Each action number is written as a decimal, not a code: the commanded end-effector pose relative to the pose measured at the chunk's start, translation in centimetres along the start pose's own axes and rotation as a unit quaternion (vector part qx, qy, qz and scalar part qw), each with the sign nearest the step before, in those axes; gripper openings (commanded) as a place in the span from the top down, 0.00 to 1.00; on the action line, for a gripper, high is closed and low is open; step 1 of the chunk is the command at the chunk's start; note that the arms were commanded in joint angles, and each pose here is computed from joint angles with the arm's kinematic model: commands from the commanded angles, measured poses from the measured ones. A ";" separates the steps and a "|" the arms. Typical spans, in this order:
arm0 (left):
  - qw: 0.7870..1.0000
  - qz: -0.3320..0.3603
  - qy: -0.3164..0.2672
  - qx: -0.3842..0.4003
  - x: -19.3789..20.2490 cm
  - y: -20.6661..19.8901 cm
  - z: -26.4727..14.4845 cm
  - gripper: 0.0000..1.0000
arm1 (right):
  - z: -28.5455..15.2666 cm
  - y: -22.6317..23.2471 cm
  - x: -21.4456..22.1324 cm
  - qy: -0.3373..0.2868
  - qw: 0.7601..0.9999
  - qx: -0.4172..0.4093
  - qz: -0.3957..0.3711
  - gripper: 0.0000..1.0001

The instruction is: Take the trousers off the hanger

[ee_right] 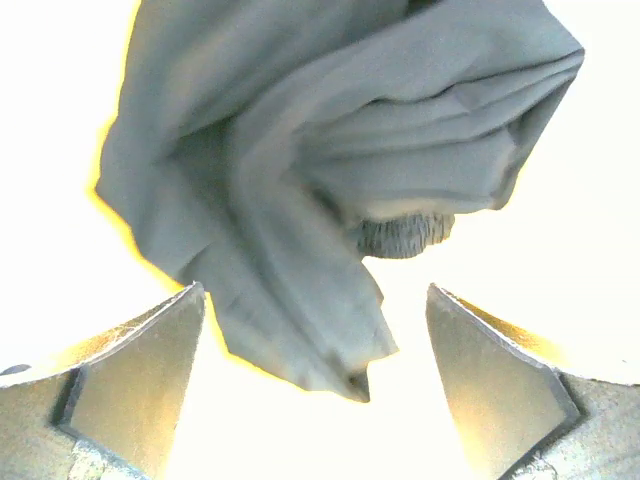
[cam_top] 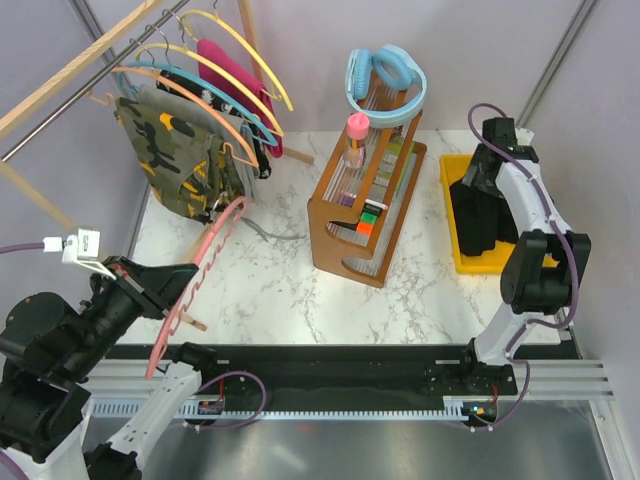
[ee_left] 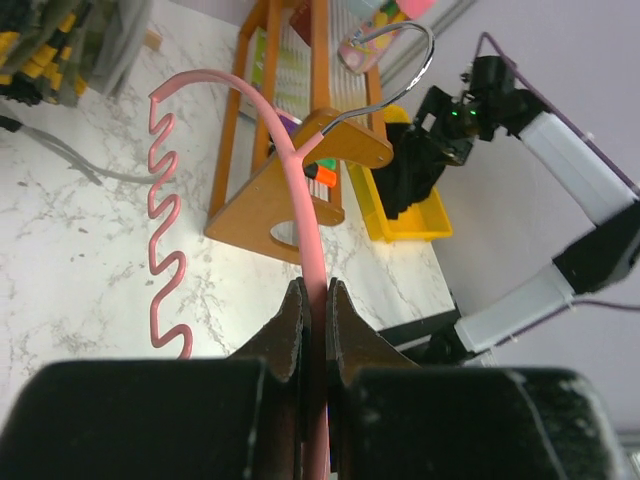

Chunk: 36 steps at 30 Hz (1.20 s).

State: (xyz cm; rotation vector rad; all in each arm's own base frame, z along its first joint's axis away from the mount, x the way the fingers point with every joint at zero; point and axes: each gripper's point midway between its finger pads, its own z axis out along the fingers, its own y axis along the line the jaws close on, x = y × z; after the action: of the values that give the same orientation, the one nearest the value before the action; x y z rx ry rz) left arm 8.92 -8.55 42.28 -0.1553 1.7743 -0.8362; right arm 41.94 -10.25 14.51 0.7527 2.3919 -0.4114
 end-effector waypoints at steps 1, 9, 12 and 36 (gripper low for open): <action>0.996 -0.021 -0.069 -0.046 -3.0 1.1 0.5 0.98 | -7.3 -2.2 -1.6 -0.056 0.995 0.077 -0.015 0.02; 0.972 -0.038 -0.177 -0.153 -8.0 4.2 0.5 0.98 | -12.5 -5.8 -2.7 -0.111 0.985 0.129 0.000 0.02; 0.960 -0.030 -0.230 -0.156 -11.0 3.6 0.1 0.98 | -13.9 -5.7 -3.4 -0.129 0.987 0.098 0.008 0.02; 0.908 0.022 -0.371 -0.196 -17.7 3.5 -2.6 0.98 | -21.6 -2.3 -5.1 -0.196 0.971 -0.130 0.037 0.02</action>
State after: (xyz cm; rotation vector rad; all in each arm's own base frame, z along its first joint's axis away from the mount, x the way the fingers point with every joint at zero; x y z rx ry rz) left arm 13.34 3.14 52.11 -0.6435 1.2789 -0.3695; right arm 34.09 -6.18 31.28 0.6522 2.0652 -0.3293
